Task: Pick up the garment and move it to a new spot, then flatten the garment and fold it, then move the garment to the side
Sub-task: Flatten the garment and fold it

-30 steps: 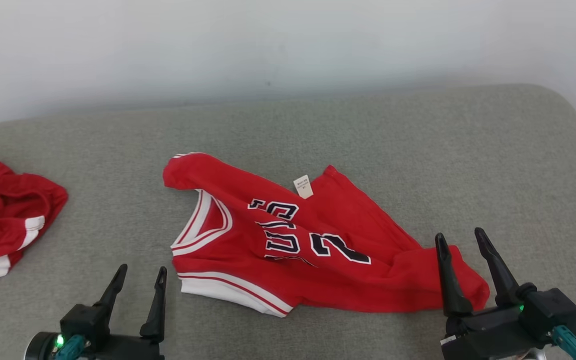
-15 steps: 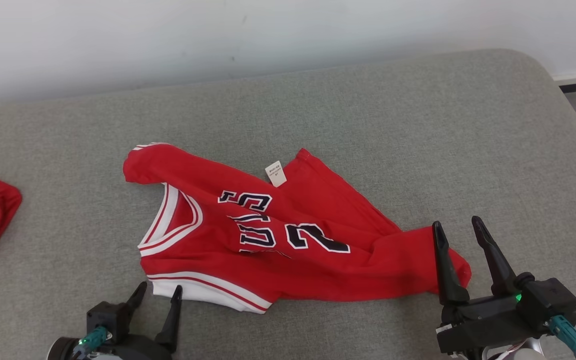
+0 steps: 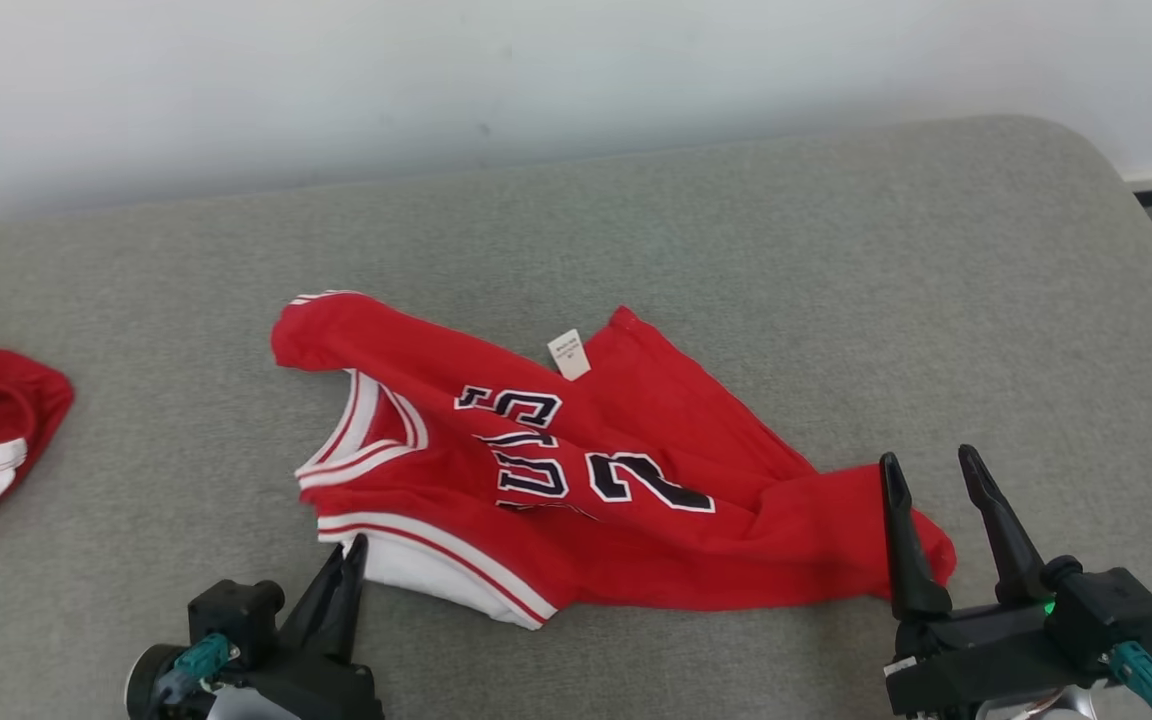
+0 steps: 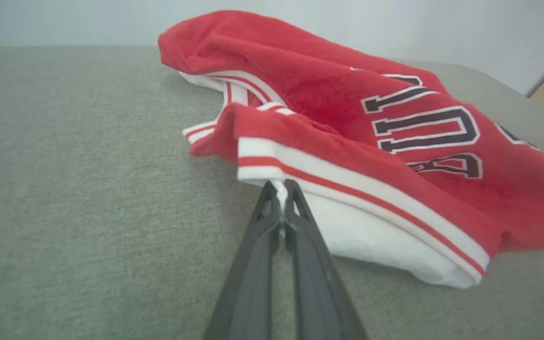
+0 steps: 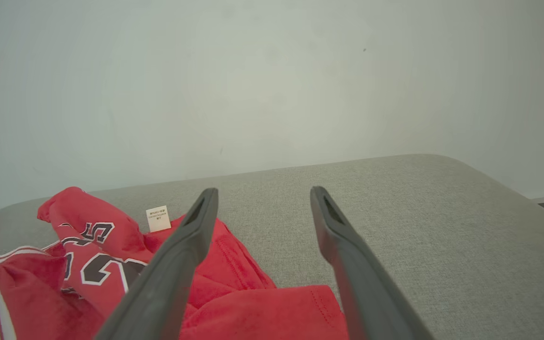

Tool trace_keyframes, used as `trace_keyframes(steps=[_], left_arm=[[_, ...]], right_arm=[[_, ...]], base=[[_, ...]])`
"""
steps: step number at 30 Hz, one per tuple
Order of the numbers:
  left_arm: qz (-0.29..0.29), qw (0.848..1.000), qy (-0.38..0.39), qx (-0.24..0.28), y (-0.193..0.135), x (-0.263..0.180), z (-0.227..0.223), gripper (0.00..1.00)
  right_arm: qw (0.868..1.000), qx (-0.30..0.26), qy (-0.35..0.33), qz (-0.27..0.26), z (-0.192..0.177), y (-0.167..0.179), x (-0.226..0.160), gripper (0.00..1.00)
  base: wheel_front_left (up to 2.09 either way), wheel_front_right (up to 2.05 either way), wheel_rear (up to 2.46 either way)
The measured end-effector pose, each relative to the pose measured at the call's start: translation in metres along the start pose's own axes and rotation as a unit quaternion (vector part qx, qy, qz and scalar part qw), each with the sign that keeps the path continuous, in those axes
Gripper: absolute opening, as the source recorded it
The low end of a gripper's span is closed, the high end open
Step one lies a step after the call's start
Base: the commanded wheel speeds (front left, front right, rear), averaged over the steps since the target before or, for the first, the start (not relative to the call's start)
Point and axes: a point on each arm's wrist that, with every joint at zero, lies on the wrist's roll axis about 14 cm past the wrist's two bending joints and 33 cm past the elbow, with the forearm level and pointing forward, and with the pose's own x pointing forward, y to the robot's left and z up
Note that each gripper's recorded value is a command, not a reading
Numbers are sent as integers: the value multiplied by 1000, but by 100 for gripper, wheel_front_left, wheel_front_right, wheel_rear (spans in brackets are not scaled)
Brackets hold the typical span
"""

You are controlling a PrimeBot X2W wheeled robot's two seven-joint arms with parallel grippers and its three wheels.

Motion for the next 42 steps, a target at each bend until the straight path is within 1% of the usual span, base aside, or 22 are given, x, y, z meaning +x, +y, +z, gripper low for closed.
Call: trace_keyframes(steps=[5, 11, 17, 22, 29, 35, 42], left_arm=[[-4, 998, -59, 6, -6, -18, 32, 0], [0, 997, -81, 9, -15, -54, 46, 0], [31, 998, -52, -6, -16, -95, 36, 0], [40, 999, -31, -12, -14, -109, 27, 0], [18, 999, -38, -4, -20, -94, 34, 0], [-13, 999, -44, 20, -20, -56, 39, 0], [-28, 999, -38, 16, -21, -14, 29, 0]], right_arm=[[1000, 6, 3, 10, -3, 8, 1, 100], [999, 14, 4, 34, -5, 24, 8, 100], [998, 21, 10, 58, -10, 41, 15, 100], [997, 23, 18, 67, -16, 48, 17, 100], [998, 18, 20, 55, -16, 38, 15, 100], [999, 10, 21, 24, -16, 16, 9, 100], [999, 8, 31, -11, -21, -5, 0, 100]], base=[[0, 0, 0], [0, 0, 0], [0, 0, 0], [0, 0, 0], [0, 0, 0], [0, 0, 0], [0, 0, 0]])
